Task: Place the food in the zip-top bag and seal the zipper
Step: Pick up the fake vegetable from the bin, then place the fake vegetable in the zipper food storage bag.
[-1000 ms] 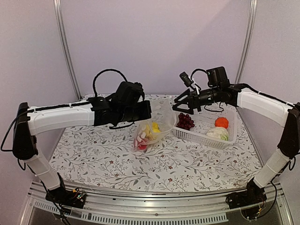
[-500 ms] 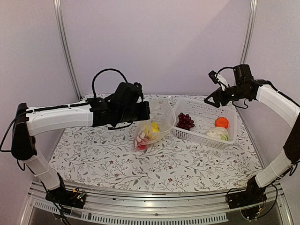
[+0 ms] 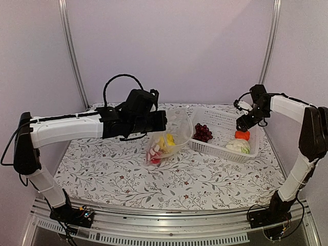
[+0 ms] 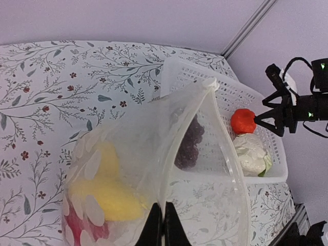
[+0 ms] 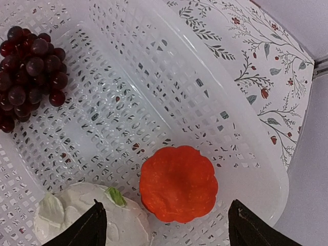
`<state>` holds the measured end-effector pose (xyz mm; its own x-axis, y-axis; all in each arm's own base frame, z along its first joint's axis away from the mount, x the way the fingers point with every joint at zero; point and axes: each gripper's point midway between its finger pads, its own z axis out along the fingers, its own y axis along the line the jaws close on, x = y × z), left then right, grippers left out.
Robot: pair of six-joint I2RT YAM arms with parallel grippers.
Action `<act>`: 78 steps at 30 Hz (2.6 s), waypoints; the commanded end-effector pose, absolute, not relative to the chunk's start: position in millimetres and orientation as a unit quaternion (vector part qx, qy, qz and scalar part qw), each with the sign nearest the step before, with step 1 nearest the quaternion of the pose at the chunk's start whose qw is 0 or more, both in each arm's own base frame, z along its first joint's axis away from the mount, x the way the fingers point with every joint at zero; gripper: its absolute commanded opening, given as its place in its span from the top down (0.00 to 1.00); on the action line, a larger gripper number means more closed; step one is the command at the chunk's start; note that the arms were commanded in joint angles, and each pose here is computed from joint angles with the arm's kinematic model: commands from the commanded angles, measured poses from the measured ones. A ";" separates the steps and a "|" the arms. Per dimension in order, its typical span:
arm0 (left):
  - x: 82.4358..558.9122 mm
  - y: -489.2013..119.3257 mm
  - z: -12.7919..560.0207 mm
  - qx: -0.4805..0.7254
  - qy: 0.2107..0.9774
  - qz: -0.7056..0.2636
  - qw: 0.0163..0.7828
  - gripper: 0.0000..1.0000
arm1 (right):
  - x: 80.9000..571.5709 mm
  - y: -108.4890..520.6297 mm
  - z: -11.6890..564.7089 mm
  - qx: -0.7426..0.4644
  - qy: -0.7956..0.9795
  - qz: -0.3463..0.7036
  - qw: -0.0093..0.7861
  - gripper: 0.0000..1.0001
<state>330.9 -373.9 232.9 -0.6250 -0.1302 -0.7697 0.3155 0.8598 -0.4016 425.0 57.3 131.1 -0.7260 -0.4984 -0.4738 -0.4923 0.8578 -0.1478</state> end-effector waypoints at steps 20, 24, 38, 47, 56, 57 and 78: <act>334.8 -378.4 224.8 0.067 0.870 -0.260 0.413 1.00 | 437.8 28.6 43.1 -0.240 0.956 -0.065 0.158 0.32; 335.1 -377.7 227.1 0.066 0.869 -0.259 0.415 1.00 | 438.8 30.0 59.6 -0.237 0.953 -0.063 0.178 0.43; 339.6 -376.3 228.1 0.066 0.871 -0.245 0.420 1.00 | 401.4 122.0 212.2 -0.301 0.882 0.164 0.324 0.55; 339.6 -377.6 229.1 0.065 0.871 -0.248 0.418 1.00 | 351.3 204.1 283.7 -0.374 0.777 0.368 0.347 0.56; 338.3 -374.8 228.0 0.062 0.873 -0.246 0.416 1.00 | 320.3 275.4 290.4 -0.441 0.719 0.444 0.304 0.54; 338.0 -374.8 227.3 0.062 0.874 -0.246 0.415 1.00 | 318.7 283.1 289.2 -0.447 0.715 0.447 0.299 0.54; 334.0 -364.6 228.6 0.054 0.875 -0.241 0.417 1.00 | 332.1 314.3 267.1 -0.476 0.738 0.363 0.311 0.01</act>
